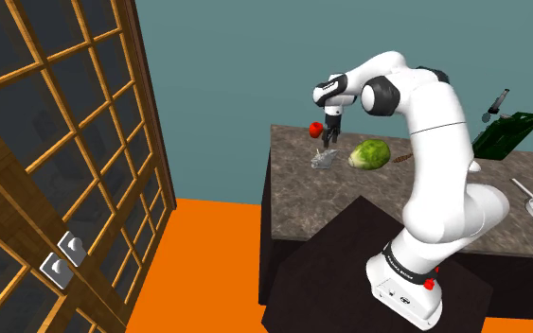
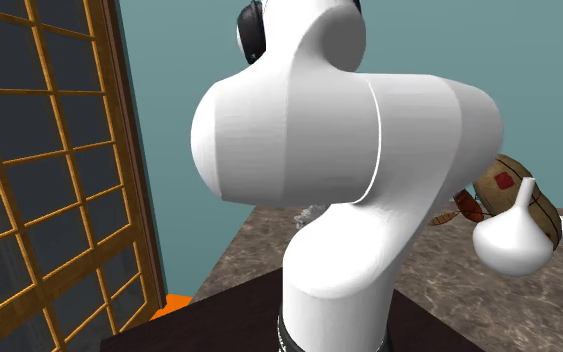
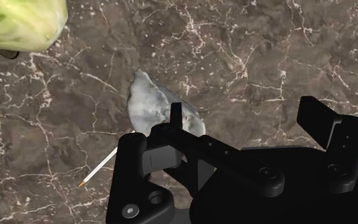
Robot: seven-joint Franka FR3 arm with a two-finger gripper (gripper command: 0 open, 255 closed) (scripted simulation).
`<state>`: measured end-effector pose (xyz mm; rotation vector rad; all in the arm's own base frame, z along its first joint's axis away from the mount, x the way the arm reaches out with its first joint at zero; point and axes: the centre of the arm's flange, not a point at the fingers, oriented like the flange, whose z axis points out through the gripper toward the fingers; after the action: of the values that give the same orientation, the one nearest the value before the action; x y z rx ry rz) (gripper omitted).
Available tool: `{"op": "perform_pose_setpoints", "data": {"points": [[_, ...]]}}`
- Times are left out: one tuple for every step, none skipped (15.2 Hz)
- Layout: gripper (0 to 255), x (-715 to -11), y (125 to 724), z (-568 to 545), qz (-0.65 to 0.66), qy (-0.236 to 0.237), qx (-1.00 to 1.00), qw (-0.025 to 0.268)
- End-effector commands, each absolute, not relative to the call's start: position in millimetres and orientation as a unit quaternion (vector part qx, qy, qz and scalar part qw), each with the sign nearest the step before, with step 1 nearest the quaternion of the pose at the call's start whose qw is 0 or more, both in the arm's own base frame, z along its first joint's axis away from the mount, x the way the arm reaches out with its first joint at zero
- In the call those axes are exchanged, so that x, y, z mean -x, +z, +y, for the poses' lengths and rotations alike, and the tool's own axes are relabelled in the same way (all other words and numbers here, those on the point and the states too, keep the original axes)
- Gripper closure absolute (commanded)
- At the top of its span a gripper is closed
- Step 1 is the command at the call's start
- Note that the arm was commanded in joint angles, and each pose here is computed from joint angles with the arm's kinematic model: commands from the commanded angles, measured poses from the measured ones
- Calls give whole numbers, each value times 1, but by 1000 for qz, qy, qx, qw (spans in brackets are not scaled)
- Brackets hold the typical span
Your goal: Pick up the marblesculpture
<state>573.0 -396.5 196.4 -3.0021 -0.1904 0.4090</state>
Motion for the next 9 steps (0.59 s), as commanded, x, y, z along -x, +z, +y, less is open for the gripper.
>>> {"op": "perform_pose_setpoints", "data": {"points": [[0,-584,176,-415,-65,139,987,57],[0,-590,166,-423,-66,141,986,59],[0,-595,157,-432,-67,143,986,60],[0,-601,147,-440,-68,145,985,62],[0,-606,137,-449,-68,147,985,64],[0,-610,131,-454,-69,149,984,65],[0,-609,125,-454,-69,149,984,65],[0,-610,120,-454,-69,149,984,65],[0,-610,115,-454,-69,149,984,65]]}}
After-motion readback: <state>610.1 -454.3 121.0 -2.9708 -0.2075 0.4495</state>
